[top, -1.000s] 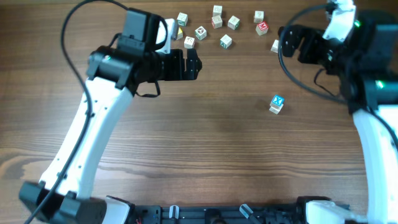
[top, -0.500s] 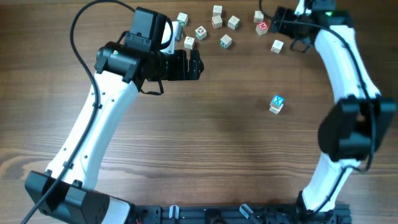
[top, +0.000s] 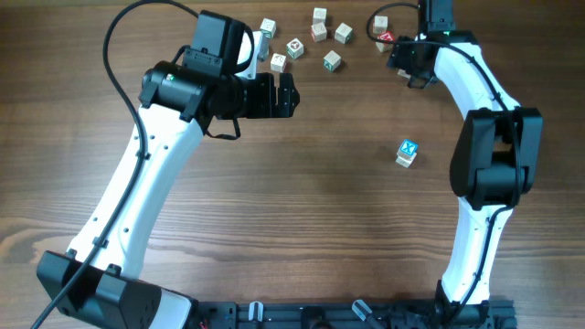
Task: Form a tower
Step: 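Lift the left arm away and reach the right arm toward the cluster, then grasp a white block with a green letter using the right gripper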
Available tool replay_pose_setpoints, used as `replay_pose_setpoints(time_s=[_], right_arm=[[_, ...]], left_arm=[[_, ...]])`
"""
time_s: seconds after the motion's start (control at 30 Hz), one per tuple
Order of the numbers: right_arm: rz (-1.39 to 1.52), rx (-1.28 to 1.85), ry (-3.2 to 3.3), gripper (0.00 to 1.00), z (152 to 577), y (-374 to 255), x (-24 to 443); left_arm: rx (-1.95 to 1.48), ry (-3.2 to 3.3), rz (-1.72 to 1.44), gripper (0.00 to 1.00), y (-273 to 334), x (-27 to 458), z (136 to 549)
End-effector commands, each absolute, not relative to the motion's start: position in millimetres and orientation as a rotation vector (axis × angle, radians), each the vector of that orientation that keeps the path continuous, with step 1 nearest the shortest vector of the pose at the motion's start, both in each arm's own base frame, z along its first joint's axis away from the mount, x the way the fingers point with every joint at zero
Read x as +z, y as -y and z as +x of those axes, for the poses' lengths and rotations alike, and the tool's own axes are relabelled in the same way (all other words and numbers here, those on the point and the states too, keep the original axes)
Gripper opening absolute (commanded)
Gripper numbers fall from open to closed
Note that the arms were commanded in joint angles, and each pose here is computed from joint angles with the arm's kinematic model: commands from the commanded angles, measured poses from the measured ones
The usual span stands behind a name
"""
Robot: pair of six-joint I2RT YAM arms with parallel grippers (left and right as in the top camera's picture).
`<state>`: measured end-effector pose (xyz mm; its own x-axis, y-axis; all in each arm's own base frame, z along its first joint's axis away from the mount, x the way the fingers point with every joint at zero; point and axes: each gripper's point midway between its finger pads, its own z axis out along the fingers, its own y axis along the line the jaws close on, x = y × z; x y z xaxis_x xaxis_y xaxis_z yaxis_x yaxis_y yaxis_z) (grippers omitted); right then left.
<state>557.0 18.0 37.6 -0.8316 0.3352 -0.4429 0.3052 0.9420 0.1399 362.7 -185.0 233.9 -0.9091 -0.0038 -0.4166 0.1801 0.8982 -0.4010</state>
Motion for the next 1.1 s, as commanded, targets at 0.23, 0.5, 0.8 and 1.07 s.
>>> replay_pose_setpoints(time_s=[0.23,0.5,0.8,1.07], right_arm=[[0.497,-0.039,-2.649,0.6,547.9,-4.1,21.8],[0.415,0.045,-2.722,0.57,546.2,-18.1,-14.9],[0.223,0.371,-2.749,0.19,545.3,-60.9,0.8],[0.014,0.802,-2.84,0.34,494.8,-109.9,-5.6]], left_arm=[[-0.636,-2.657,0.132,1.0,188.5,232.4,360.7],[-0.635,-2.657,0.132,1.0,188.4,232.3,360.7],[-0.635,-2.657,0.132,1.0,188.4,232.3,360.7],[-0.636,-2.657,0.132,1.0,188.5,232.4,360.7]])
